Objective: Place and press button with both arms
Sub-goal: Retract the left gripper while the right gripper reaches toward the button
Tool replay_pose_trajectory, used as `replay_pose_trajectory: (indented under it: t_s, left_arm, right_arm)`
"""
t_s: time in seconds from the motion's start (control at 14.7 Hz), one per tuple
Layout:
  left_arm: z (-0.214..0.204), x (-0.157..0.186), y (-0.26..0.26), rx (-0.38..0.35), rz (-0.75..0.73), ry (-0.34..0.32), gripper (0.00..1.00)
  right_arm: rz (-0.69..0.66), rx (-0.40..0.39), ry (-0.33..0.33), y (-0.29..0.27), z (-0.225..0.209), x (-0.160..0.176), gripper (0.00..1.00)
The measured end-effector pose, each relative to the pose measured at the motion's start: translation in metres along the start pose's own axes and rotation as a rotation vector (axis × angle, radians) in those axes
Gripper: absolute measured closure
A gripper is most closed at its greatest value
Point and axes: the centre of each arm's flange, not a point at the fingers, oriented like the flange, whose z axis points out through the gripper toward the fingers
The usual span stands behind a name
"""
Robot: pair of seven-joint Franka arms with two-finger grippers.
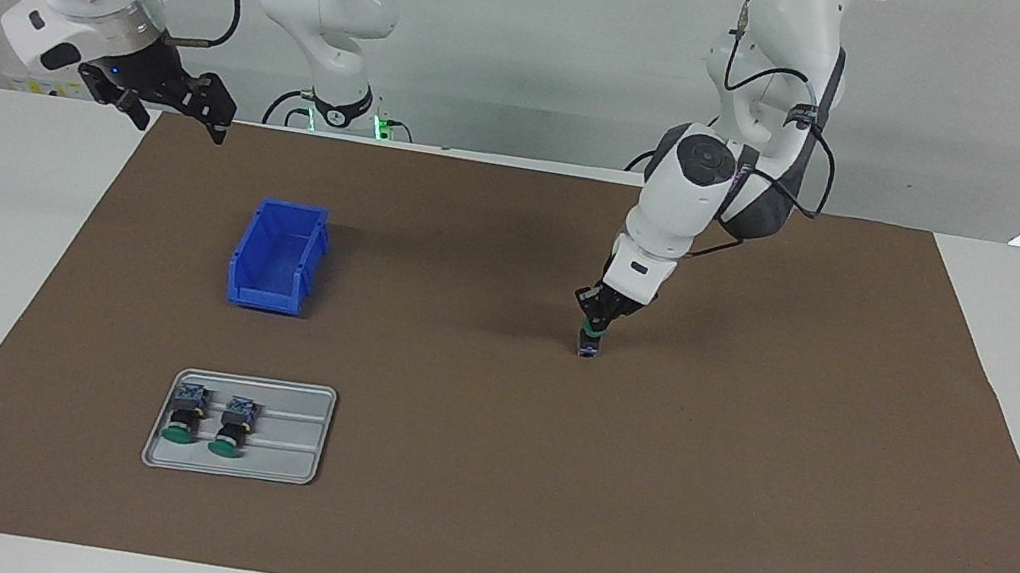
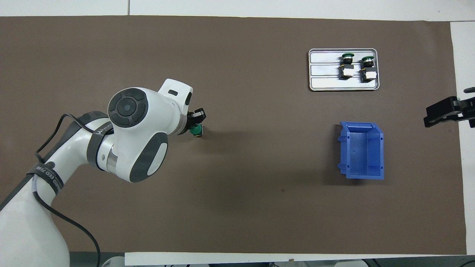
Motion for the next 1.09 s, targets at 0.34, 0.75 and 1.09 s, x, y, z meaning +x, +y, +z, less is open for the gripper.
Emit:
replay_pose_trajectory:
  t_s: [0.34, 0.75, 1.09]
  left_arm:
    - [-0.073, 0.038, -0.015, 0.018, -0.048, -0.017, 0.15]
    - [-0.131, 0.083, -0.113, 0.076, 0.006, -0.086, 0.0]
    - [-0.171, 0.104, -0.192, 0.121, 0.065, -0.121, 0.0]
  right_arm:
    - [0.0, 0.0, 0.0, 0.0, 0.0, 0.0, 0.0]
    - [-0.093, 0.05, 0.089, -0.042, -0.009, 0.008, 0.0]
    - [-0.091, 0.063, 0.148, -0.218, 0.003, 0.009, 0.0]
